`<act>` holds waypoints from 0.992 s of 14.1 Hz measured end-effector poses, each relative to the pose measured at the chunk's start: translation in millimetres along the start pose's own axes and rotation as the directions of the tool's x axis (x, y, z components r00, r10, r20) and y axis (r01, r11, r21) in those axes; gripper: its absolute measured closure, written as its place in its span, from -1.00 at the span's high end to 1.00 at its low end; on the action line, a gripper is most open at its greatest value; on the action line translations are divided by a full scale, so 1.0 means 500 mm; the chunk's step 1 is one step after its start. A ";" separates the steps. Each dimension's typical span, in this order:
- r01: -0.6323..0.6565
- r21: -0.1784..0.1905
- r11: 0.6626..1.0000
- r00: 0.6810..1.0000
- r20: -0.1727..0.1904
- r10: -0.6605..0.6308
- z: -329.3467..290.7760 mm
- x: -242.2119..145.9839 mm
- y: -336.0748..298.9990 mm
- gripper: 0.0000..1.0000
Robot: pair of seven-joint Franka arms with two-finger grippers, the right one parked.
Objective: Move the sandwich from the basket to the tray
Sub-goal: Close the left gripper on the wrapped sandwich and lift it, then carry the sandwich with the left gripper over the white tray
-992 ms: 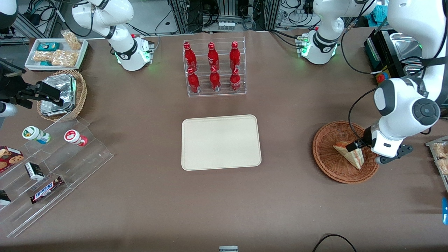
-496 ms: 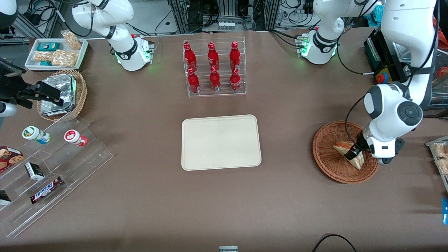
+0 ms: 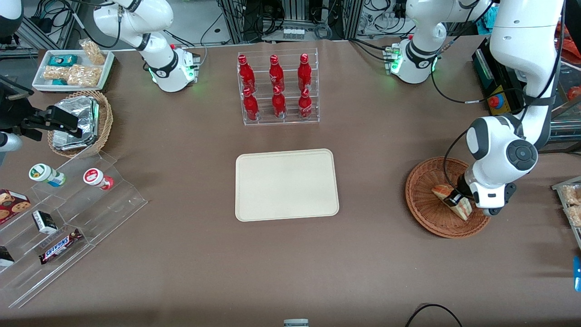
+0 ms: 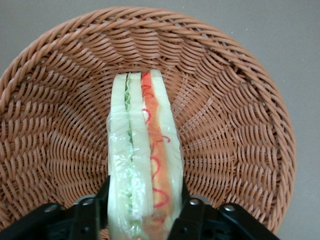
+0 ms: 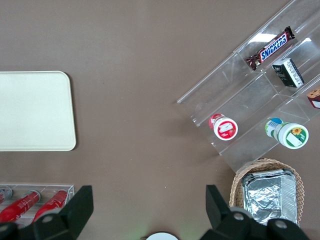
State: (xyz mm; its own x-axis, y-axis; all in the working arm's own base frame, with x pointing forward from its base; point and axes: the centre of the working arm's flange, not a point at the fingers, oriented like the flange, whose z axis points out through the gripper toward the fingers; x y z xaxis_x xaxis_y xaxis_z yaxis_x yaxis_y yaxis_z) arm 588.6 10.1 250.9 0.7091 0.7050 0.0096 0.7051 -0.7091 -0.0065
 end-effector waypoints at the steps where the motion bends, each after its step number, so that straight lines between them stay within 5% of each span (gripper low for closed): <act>1: -0.003 0.004 1.000 1.000 0.004 0.003 -0.007 0.001 0.001 -0.24; 3: -0.032 0.034 0.999 0.999 0.038 0.030 -0.042 0.007 0.010 -0.54; 7: -0.181 0.080 0.980 0.977 0.128 0.170 -0.188 -0.013 0.068 -0.69; 11: -0.477 0.057 0.877 0.873 0.147 0.465 -0.241 -0.172 0.214 -0.70; 14: -0.569 0.029 0.822 0.816 0.150 0.559 -0.218 -0.318 0.320 -0.70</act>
State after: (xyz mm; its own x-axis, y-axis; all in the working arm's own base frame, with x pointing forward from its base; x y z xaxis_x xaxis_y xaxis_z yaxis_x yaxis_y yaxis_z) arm 588.4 -216.4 357.5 0.9728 0.1802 -0.1456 0.1763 -0.9835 -0.0397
